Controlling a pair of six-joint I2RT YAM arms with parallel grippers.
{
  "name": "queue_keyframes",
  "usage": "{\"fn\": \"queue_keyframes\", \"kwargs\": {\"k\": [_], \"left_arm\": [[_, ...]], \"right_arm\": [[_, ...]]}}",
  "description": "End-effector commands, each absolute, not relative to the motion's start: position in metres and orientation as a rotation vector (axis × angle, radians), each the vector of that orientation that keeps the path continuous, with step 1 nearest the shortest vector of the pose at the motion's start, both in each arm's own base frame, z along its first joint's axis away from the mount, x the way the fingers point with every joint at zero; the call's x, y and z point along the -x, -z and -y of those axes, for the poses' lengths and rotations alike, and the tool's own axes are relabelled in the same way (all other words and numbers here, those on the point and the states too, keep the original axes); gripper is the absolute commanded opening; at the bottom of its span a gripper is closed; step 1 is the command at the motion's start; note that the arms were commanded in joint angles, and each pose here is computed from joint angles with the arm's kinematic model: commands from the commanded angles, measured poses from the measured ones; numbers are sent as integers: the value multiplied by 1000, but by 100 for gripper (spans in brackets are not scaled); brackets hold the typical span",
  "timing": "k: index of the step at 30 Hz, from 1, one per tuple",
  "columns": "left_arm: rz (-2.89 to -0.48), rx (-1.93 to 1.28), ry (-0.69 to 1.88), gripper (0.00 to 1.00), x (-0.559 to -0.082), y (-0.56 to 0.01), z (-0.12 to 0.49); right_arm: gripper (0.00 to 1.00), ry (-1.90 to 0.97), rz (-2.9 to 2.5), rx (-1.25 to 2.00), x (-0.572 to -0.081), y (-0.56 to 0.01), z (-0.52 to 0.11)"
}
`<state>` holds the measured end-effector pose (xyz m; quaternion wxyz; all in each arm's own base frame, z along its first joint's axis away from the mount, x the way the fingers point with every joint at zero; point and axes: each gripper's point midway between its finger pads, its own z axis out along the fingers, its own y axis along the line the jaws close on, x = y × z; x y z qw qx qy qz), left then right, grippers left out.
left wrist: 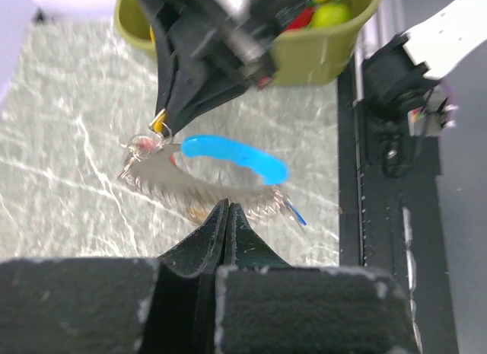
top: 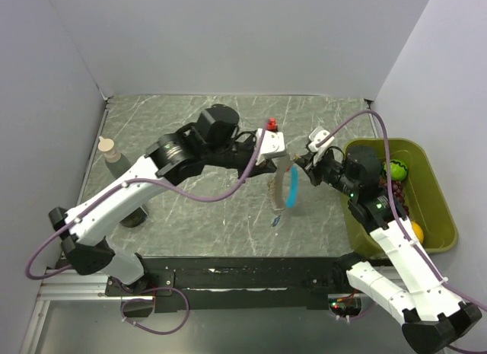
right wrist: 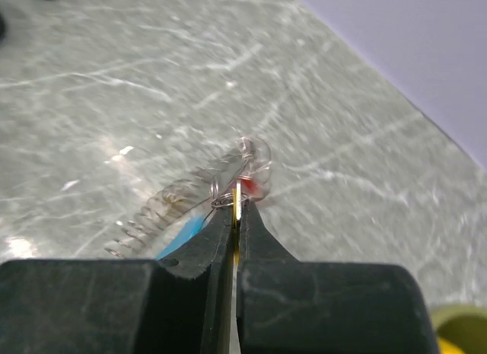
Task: Remove the keys from the keyring
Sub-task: Remove the key from the keyring.
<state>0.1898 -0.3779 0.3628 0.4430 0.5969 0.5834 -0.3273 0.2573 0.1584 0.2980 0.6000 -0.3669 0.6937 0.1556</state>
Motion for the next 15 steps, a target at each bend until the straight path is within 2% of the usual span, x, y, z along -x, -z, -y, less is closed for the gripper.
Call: {"fn": "queue_keyframes", "kwargs": {"k": [1,12,15], "left_arm": [[-1347,-1456,875,1,-170,-398,363],[-1364,-1462,877,2,-173,-388,367],[-1372,-1454,874,16,-175,-387,368]], "right_arm": [[0,-272,-1578,766,-265,-318,-140],[0,-332,-1543,856,-253,-328,-151],[0,-361,-1518,894,-246,-337,-156]]}}
